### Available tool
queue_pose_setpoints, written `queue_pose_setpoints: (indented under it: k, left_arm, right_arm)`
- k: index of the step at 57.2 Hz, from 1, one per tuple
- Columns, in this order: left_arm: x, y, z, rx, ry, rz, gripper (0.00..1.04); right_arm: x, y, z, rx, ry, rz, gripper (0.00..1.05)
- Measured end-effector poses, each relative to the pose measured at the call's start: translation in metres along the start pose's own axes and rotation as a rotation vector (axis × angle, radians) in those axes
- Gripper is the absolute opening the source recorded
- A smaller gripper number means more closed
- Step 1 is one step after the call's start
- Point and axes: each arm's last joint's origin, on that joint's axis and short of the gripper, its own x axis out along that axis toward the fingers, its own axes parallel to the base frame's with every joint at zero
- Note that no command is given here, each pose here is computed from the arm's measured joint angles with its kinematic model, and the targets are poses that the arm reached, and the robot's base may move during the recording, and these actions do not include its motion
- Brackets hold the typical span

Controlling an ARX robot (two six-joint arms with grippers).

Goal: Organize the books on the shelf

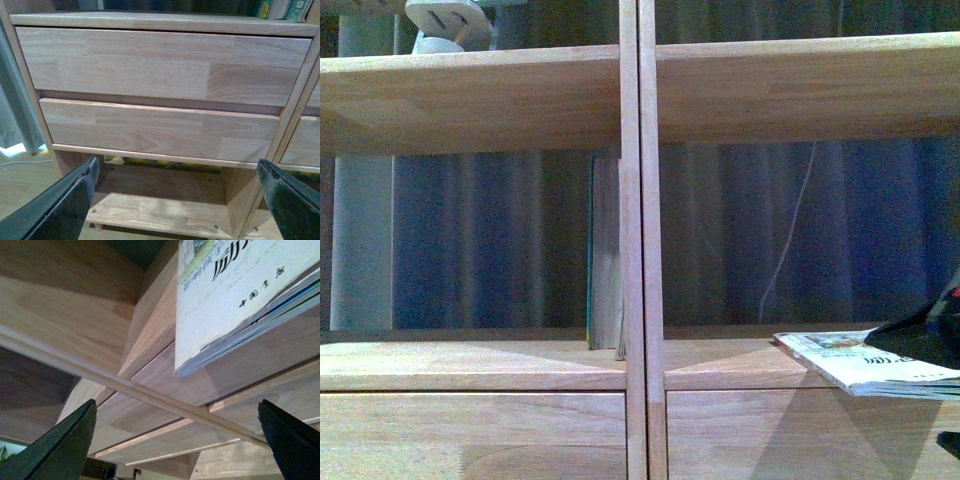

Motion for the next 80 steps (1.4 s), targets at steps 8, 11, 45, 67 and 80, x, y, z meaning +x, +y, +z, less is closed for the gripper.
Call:
queue_pose_setpoints:
  k: [8, 11, 45, 67, 80]
  left_arm:
    - [0.0, 0.0, 0.0, 0.0, 0.0, 0.0, 0.97]
    - [0.0, 0.0, 0.0, 0.0, 0.0, 0.0, 0.97]
    - [0.0, 0.0, 0.0, 0.0, 0.0, 0.0, 0.97]
    - [0.0, 0.0, 0.0, 0.0, 0.0, 0.0, 0.97]
    - [0.016, 0.021, 0.02, -0.22, -0.095, -0.428, 0.97]
  right_arm:
    - [0.023, -0.01, 0.009, 0.035, -0.034, -0.05, 0.98]
    - [0.03, -0.013, 0.016, 0.047, -0.054, -0.071, 0.98]
    - [0.075, 0.0, 0.038, 0.072, -0.018, -0.063, 0.59]
    - [0.044, -0.002, 0.029, -0.128, -0.014, 0.089, 0.07]
    - [0.0, 0.024, 0.036, -0.353, -0.037, 0.228, 0.07]
